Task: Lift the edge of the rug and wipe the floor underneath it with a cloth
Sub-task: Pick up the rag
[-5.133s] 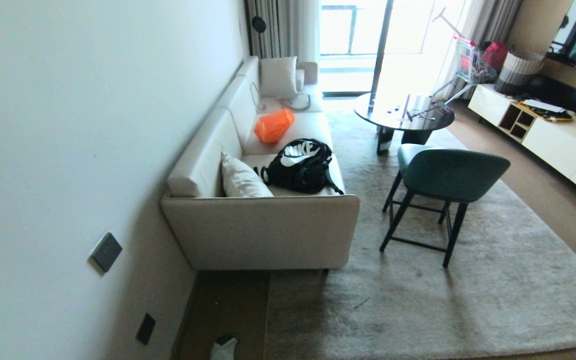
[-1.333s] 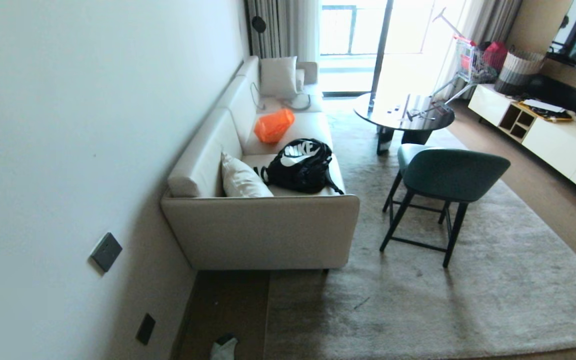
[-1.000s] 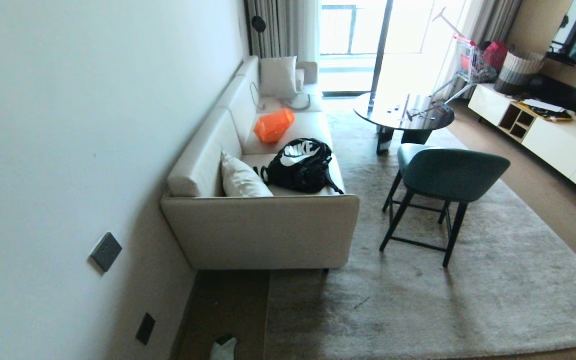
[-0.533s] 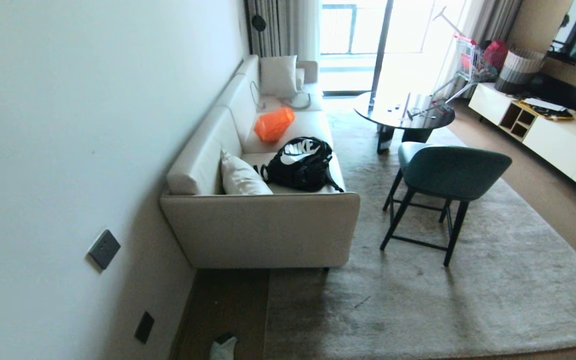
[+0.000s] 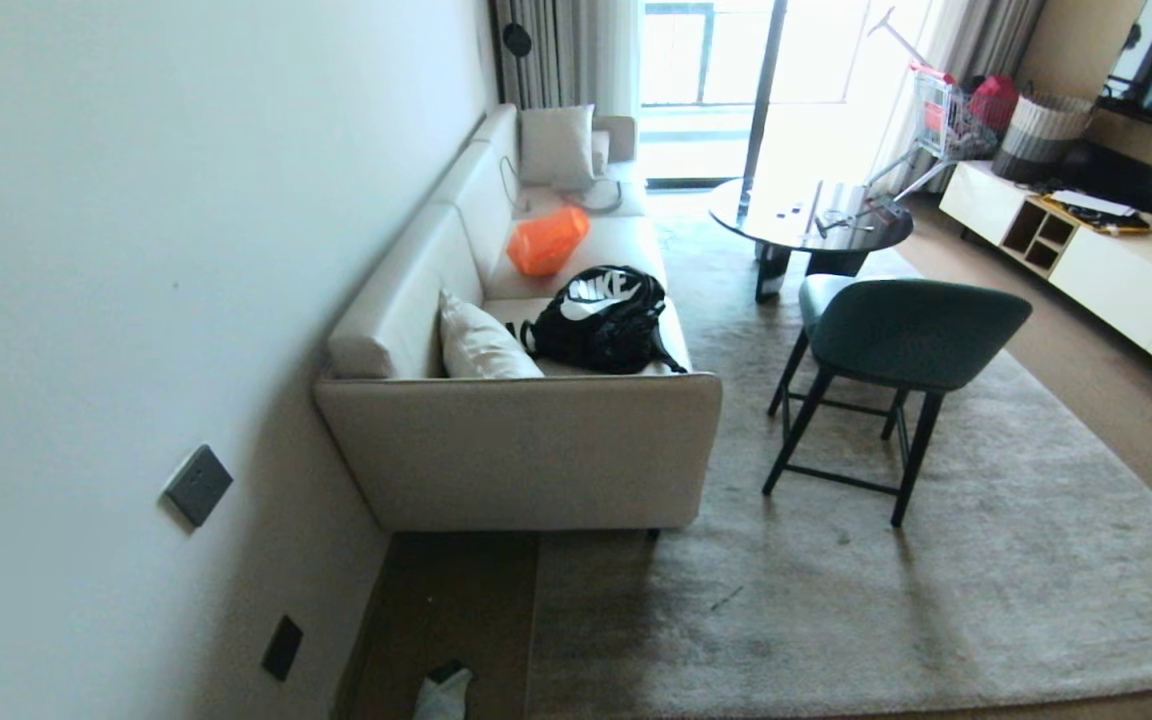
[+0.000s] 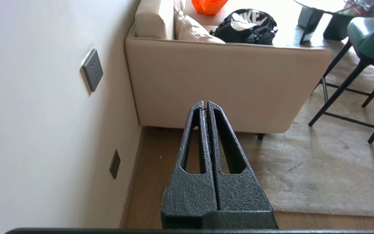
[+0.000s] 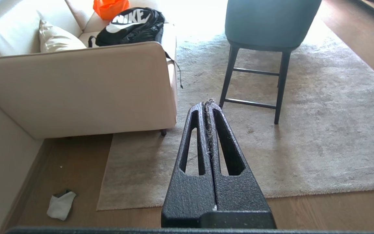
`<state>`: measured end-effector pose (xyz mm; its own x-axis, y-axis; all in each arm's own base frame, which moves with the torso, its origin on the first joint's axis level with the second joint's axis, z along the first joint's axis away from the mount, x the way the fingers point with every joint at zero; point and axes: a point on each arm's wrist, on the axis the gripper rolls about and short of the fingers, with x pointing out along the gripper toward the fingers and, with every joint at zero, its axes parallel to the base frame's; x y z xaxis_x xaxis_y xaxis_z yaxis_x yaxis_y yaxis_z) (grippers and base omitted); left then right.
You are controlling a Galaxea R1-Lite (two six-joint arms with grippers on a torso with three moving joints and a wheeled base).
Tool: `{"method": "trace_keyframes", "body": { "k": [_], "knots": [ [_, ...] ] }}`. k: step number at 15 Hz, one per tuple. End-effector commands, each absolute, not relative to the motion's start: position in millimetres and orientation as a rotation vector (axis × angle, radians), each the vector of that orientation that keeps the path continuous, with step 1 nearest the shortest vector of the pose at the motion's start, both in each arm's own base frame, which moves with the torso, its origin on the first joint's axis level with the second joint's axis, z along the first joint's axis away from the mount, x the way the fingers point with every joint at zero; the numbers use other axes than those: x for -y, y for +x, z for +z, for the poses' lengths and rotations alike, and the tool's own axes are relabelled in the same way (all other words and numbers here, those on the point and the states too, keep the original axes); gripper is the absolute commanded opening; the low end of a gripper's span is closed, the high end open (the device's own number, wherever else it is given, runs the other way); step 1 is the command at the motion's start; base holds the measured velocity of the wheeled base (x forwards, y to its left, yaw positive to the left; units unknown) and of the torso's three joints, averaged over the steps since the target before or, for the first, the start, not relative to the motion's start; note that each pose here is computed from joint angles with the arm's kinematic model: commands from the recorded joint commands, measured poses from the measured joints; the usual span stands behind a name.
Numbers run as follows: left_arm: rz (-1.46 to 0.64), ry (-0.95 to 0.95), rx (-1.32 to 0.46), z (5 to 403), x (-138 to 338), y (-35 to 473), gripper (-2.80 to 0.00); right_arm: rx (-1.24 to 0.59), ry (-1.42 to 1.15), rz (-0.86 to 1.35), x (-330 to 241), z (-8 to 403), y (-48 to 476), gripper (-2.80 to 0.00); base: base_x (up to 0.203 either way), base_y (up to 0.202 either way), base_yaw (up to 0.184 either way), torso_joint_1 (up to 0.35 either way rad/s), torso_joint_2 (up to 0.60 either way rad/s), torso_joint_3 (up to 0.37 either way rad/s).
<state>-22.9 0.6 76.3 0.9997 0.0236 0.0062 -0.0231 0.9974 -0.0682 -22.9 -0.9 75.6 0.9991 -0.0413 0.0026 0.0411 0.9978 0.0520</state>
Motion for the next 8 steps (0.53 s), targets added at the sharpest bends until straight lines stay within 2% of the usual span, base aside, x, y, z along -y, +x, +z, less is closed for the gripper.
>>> {"method": "trace_keyframes", "body": {
  "k": [1,8],
  "knots": [
    [0.023,-0.069,0.008,76.5,-0.6,-22.9,-2.8,0.003,0.051,-0.041,0.9,75.6,-22.8,-2.8,0.0,0.0,0.0,-0.14,0.33,0.187],
    [0.024,-0.069,0.008,76.5,-0.6,-22.9,-2.8,0.003,0.052,-0.041,0.9,75.6,-22.8,-2.8,0.0,0.0,0.0,-0.13,0.33,0.194]
  ]
}}
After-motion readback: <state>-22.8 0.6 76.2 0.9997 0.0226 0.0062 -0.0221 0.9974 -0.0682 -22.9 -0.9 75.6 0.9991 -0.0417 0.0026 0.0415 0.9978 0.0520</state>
